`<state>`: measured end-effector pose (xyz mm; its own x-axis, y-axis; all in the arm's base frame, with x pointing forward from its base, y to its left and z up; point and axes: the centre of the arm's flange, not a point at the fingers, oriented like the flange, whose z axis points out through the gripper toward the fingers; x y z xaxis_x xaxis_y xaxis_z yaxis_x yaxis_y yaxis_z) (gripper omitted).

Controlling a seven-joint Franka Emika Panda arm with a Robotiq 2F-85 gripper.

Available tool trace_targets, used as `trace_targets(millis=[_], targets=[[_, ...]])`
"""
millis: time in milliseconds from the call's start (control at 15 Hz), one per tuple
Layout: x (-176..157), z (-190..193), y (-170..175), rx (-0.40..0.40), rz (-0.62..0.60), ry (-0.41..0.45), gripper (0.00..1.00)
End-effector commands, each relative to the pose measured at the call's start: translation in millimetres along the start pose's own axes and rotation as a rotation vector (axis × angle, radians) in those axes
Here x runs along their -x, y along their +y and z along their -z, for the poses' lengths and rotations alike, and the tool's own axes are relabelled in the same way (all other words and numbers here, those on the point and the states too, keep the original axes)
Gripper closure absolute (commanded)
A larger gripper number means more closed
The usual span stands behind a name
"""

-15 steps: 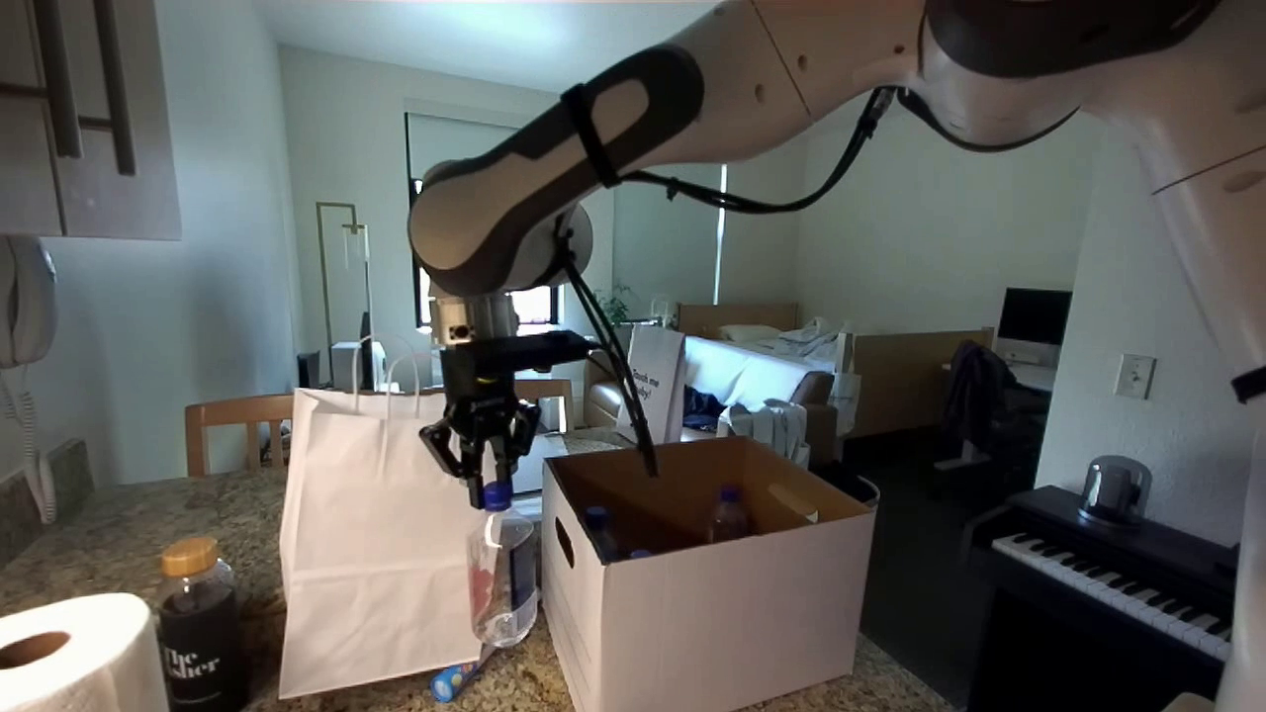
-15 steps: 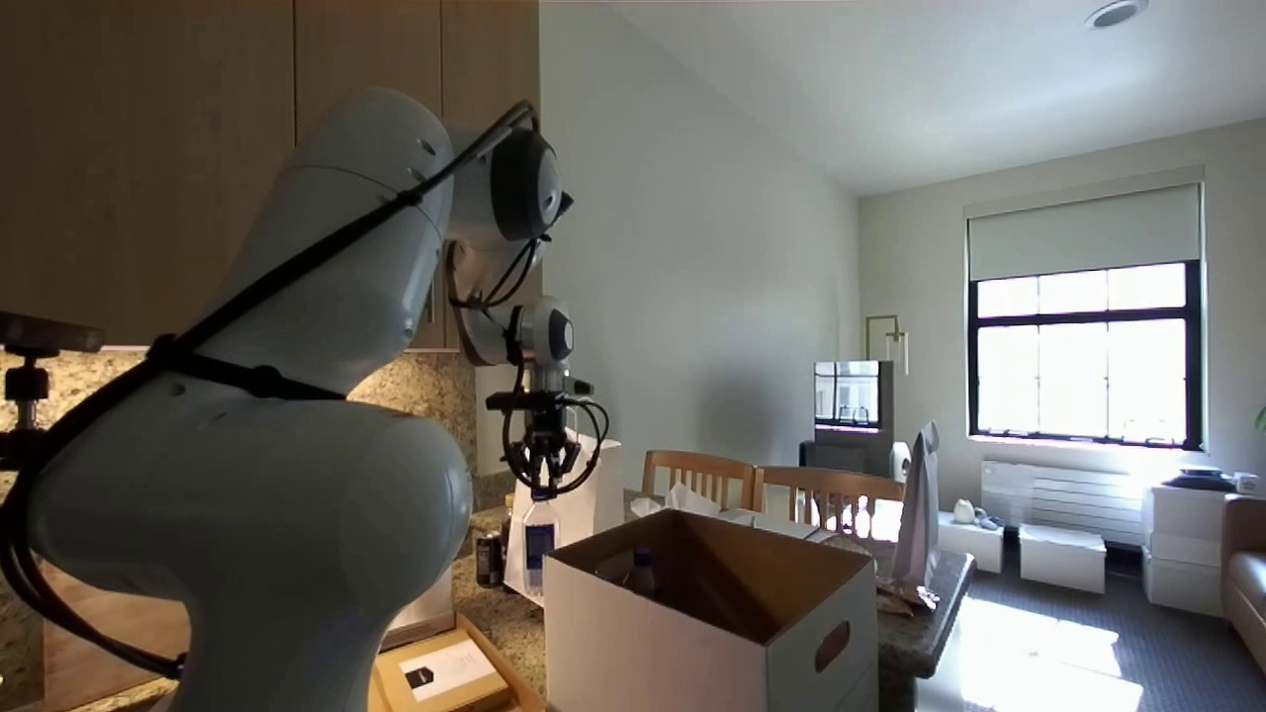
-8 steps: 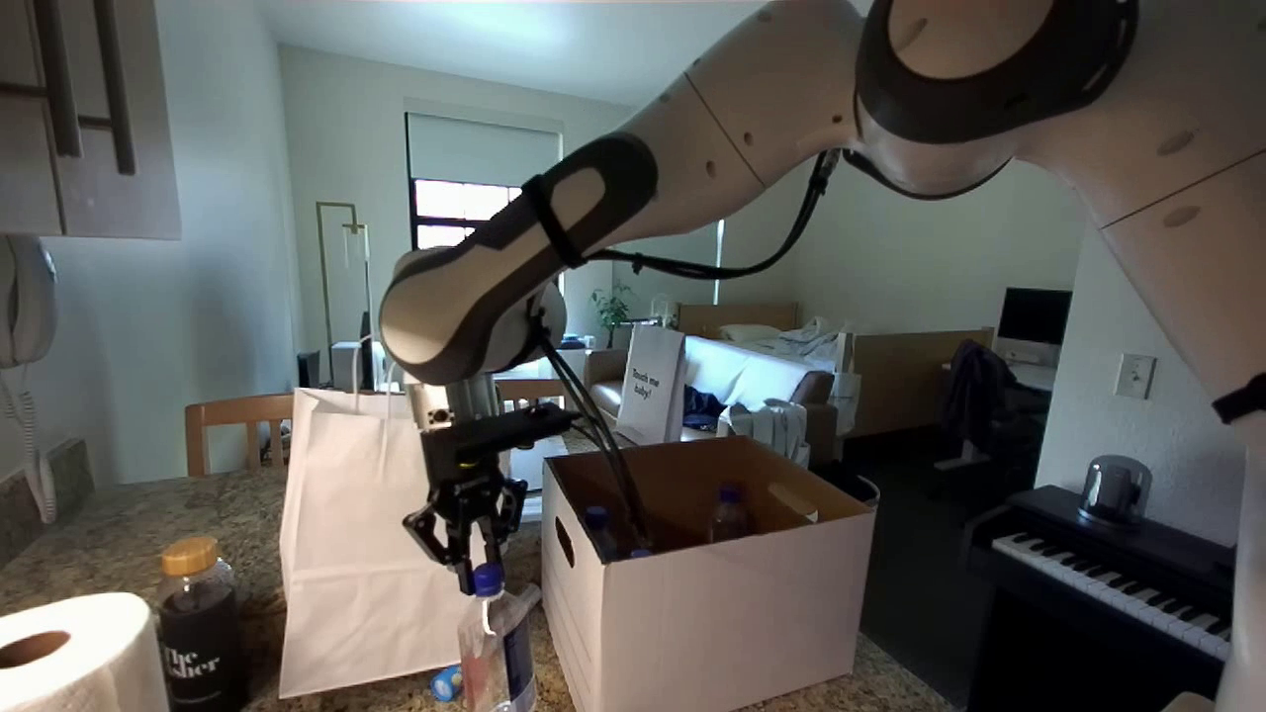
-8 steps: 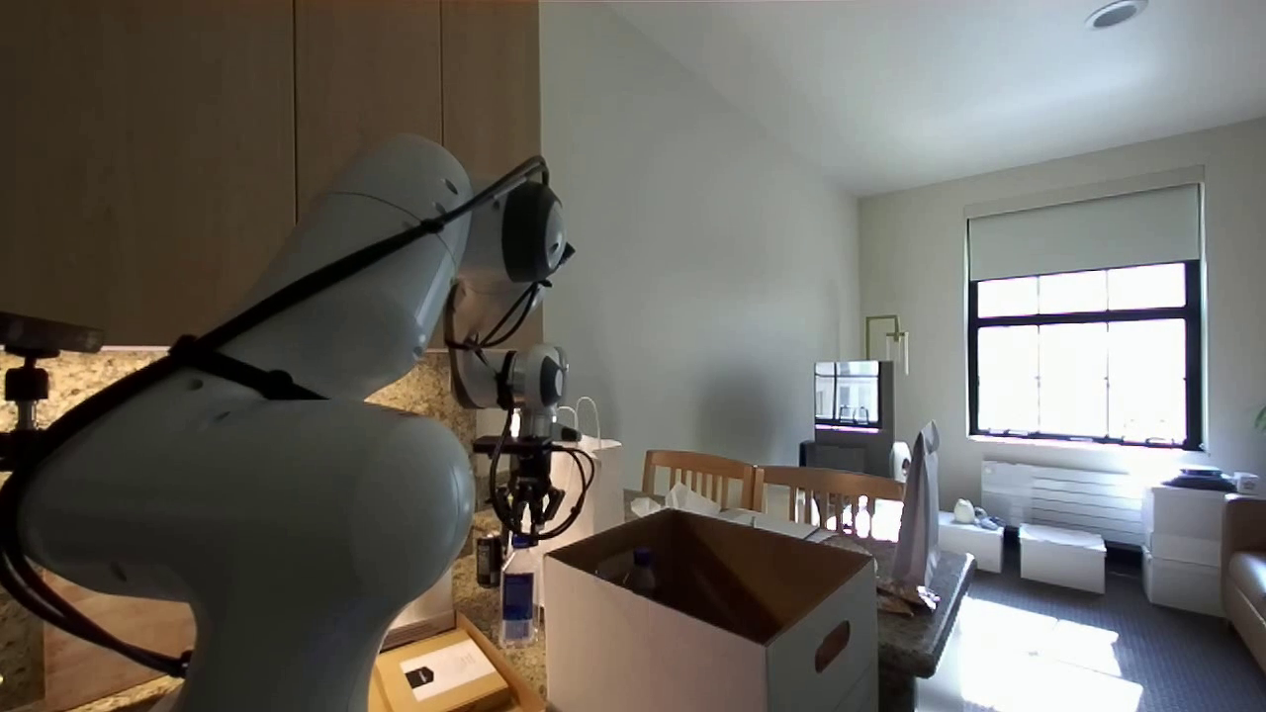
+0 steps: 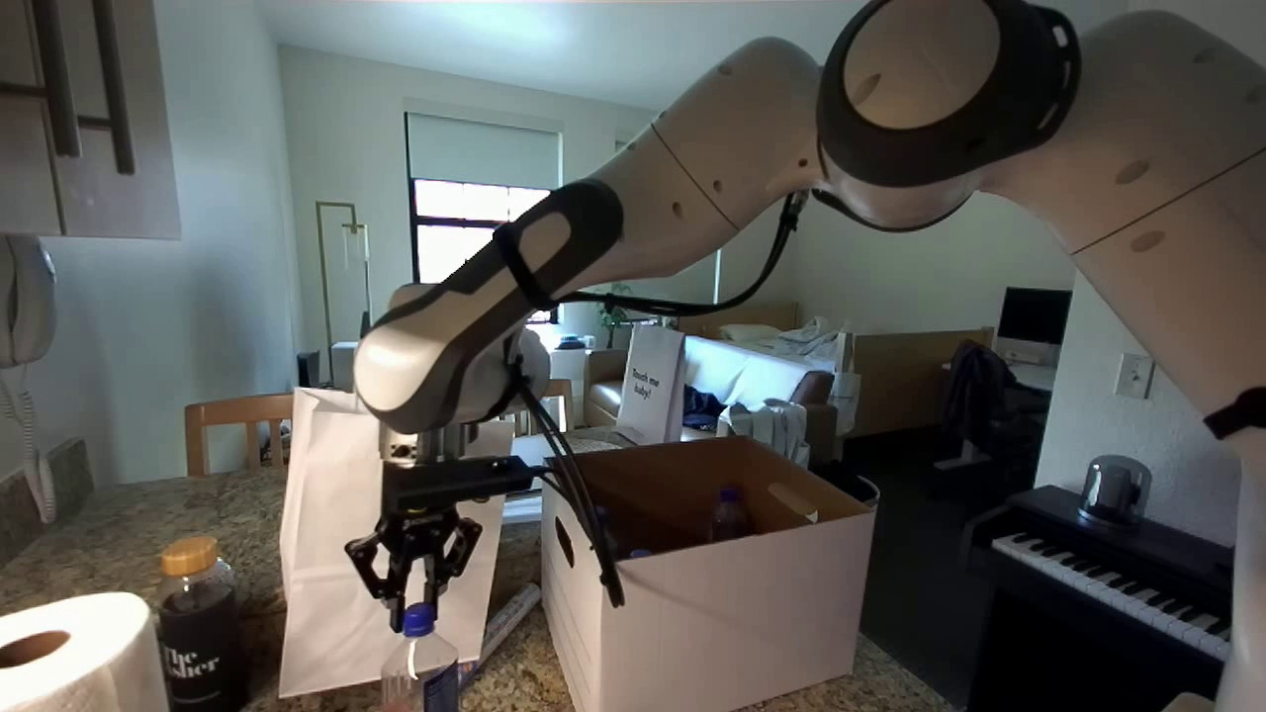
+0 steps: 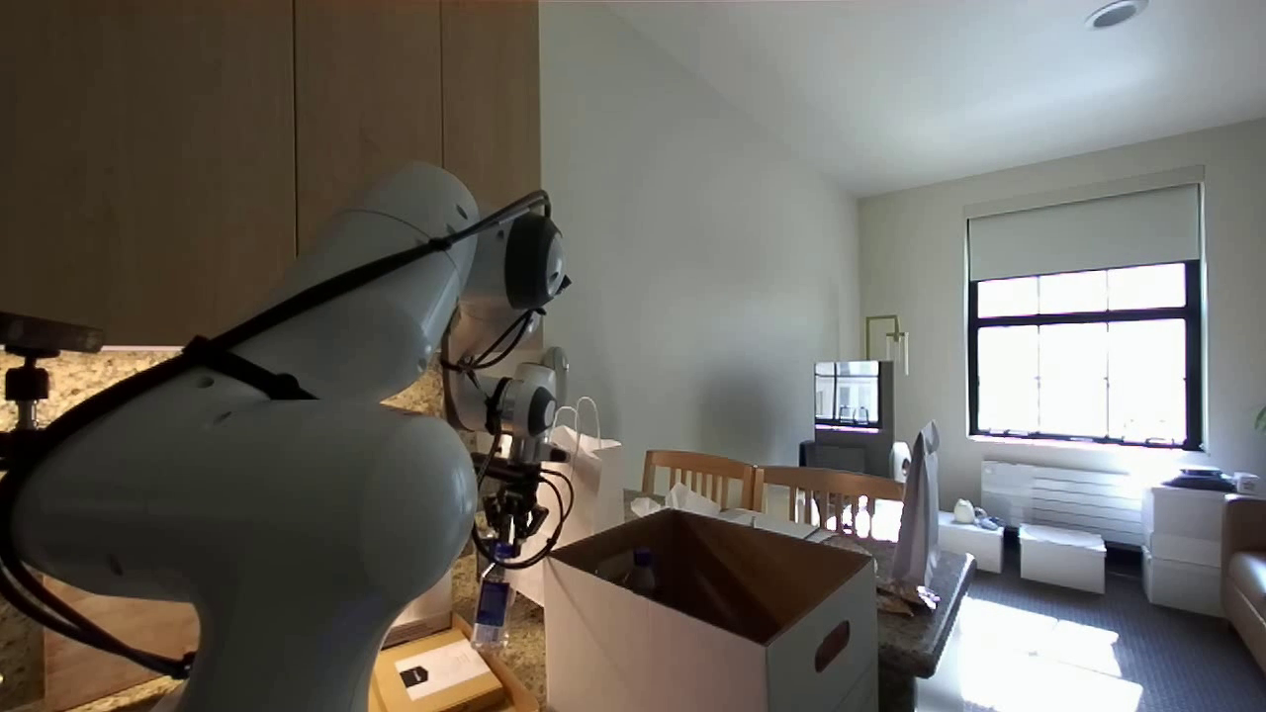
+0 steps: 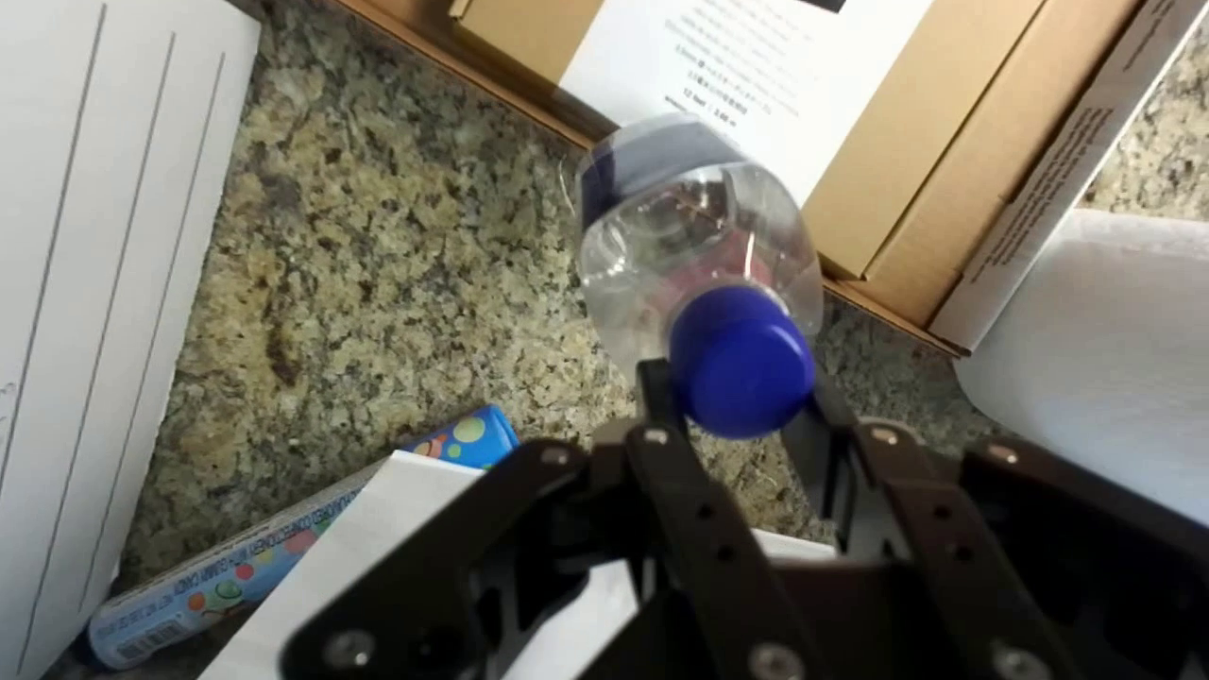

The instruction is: Remove the water bottles from the box

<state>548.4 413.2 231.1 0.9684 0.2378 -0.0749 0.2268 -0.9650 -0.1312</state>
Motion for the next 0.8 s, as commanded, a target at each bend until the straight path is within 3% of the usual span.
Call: trace_targets(millis=[0, 133, 333, 733], targets=[[10.7, -20.4, -10.1, -0.034, -0.029, 0.02, 0.87], [17.1, -23.9, -15.4, -0.009, -0.018, 0.015, 0.87], [34.5, -17.6, -32.2, 0.04, 0.044, 0.08, 0.87], [63.9, -5.4, -68.0, 0.2, 0.086, 0.16, 0.88]])
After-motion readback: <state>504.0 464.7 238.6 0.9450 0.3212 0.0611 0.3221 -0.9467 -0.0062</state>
